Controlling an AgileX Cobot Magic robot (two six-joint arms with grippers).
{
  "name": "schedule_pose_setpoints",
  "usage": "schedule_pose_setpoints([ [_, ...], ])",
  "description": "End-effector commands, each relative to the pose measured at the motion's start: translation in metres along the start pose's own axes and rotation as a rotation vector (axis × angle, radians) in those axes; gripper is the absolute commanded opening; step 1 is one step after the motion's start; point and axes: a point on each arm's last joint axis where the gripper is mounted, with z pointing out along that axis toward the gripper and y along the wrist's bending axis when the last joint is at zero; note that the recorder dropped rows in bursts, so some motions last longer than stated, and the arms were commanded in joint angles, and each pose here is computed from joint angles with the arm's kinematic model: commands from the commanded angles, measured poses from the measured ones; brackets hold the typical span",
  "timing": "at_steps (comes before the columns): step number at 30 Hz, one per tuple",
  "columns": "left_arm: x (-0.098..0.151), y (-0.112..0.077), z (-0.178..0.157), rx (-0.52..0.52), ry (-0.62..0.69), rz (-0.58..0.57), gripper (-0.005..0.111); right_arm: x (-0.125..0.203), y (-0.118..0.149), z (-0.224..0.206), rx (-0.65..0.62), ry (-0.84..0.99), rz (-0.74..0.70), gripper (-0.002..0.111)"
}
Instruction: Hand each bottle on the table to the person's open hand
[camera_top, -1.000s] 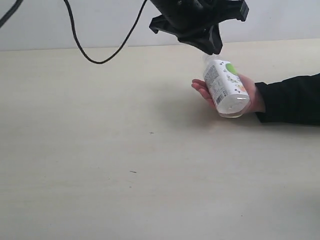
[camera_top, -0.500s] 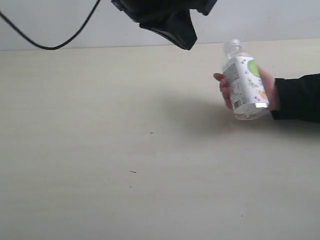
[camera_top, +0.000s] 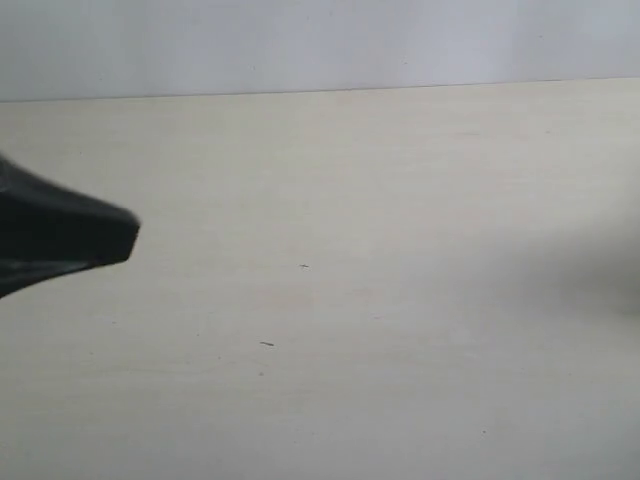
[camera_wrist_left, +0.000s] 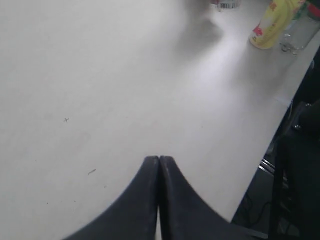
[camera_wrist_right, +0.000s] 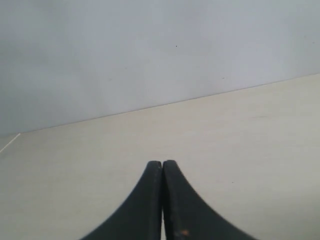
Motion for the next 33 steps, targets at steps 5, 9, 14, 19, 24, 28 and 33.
schedule_pose_setpoints([
  [5,0.045,-0.017,-0.050,0.019,-0.142,0.062,0.002,0.000,0.000,-0.001,0.000,-0.007,-0.004,0.000],
  [9,0.050,-0.022,-0.063,0.022,-0.197,0.086,0.002,0.000,0.000,-0.001,0.000,-0.007,-0.004,0.000],
  [14,0.054,-0.022,-0.071,-0.009,-0.219,0.118,0.002,0.000,0.000,-0.001,0.000,-0.007,-0.004,0.000],
  [19,0.053,-0.011,-0.083,-0.245,-0.320,0.121,0.002,0.000,0.000,-0.001,0.000,-0.007,-0.004,0.000],
  [24,0.058,-0.017,-0.104,-0.441,-0.484,0.062,0.002,0.002,0.000,-0.001,-0.006,0.011,-0.004,0.000],
  [28,0.066,-0.029,-0.114,-0.545,-0.572,0.061,0.002,0.003,0.000,-0.001,-0.008,0.018,-0.004,0.000],
  [33,0.070,-0.036,-0.119,-0.591,-0.616,0.066,0.002,0.003,0.000,-0.001,-0.008,0.018,-0.004,0.000],
])
